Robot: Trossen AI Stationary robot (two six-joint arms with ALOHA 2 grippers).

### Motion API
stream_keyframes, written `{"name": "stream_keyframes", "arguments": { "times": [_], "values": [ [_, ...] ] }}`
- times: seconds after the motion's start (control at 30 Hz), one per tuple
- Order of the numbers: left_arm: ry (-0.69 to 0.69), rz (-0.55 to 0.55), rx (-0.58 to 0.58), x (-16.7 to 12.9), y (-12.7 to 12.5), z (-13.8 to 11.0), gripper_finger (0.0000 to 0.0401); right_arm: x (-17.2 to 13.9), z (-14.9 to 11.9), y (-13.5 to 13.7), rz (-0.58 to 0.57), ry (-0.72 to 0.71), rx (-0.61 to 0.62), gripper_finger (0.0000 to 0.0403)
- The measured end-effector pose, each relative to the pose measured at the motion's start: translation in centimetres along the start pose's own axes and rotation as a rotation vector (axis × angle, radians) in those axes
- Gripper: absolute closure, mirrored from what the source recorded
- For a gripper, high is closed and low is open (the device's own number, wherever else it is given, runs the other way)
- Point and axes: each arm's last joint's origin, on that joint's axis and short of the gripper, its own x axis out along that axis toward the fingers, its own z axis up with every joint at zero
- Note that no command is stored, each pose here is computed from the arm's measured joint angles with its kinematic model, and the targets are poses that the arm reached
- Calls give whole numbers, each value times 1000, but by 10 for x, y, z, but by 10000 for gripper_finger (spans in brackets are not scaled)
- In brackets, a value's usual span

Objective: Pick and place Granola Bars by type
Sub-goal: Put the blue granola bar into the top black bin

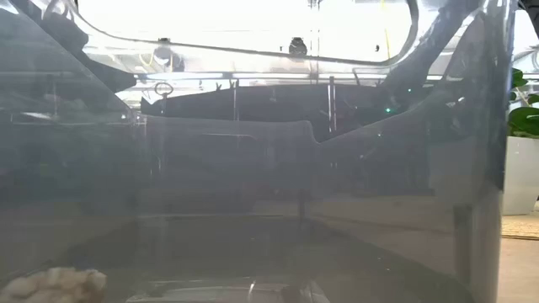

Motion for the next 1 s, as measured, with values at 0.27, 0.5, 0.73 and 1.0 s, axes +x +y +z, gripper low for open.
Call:
{"name": "stream_keyframes", "arguments": {
  "times": [0.27,0.5,0.73,1.0],
  "values": [
    [0,0,0,0,0,0,354,0,-1,0,-1,12,-1,217],
    [0,0,0,0,0,0,354,0,-1,0,1,8,-8,294],
    [0,0,0,0,0,0,354,-1,0,1,2,5,-60,376],
    [0,0,0,0,0,0,354,-12,1,0,6,-18,-84,382]
  ]
}}
